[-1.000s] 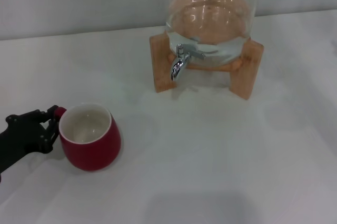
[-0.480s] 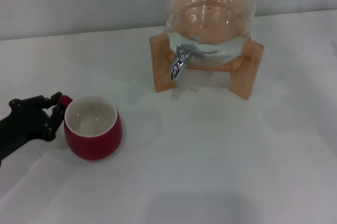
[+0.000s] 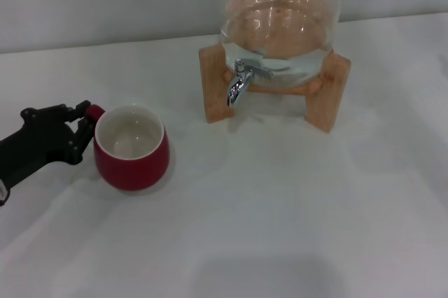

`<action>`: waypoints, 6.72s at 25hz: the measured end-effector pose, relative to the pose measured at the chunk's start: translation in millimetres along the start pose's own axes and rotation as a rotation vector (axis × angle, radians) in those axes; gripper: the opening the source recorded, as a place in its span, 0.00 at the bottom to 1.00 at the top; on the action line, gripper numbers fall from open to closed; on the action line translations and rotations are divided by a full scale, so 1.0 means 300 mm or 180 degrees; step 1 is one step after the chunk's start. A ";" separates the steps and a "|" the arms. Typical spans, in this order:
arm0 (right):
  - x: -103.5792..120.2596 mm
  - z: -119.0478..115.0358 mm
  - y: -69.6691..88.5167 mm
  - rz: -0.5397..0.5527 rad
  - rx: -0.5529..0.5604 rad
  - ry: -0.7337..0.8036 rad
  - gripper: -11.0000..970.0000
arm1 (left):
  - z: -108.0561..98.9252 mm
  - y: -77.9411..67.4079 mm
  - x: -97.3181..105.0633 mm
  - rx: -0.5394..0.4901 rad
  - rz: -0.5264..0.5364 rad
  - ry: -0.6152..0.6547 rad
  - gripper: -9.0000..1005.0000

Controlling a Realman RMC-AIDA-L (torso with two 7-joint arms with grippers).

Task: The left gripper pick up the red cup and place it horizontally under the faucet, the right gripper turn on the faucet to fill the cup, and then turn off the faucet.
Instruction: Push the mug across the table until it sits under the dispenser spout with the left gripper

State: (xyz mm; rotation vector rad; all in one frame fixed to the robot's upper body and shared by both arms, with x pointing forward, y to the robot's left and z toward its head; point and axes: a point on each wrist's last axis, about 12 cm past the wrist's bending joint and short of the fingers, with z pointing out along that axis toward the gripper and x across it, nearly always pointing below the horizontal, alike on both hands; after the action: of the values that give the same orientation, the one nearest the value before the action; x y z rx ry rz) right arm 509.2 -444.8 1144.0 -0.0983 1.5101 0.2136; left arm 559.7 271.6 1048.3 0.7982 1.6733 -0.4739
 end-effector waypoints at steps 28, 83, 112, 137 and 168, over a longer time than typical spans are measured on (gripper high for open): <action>0.009 0.006 0.010 0.0015 -0.0044 0.0011 0.65 | 0.136 -0.042 -0.062 0.0306 -0.0157 -0.0061 0.16; 0.008 0.022 0.031 -0.0044 -0.0162 -0.0015 0.66 | 0.278 -0.090 -0.097 0.0543 -0.0203 0.0364 0.16; 0.010 0.016 0.030 -0.0025 -0.0154 -0.0032 0.65 | 0.328 -0.115 -0.151 0.0802 -0.0243 0.0501 0.16; 0.006 0.023 0.033 -0.0031 -0.0171 -0.0049 0.66 | 0.337 -0.092 -0.146 0.0614 -0.0207 0.0641 0.16; 0.021 0.012 0.039 -0.0027 -0.0204 -0.0055 0.65 | 0.326 -0.099 -0.106 0.0546 0.0032 0.0746 0.13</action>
State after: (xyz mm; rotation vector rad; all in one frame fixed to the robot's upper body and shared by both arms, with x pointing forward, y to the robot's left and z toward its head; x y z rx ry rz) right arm 510.6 -432.2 1138.8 -0.1536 1.4855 0.2556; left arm 608.9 176.4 1051.1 1.0191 1.8610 -0.5385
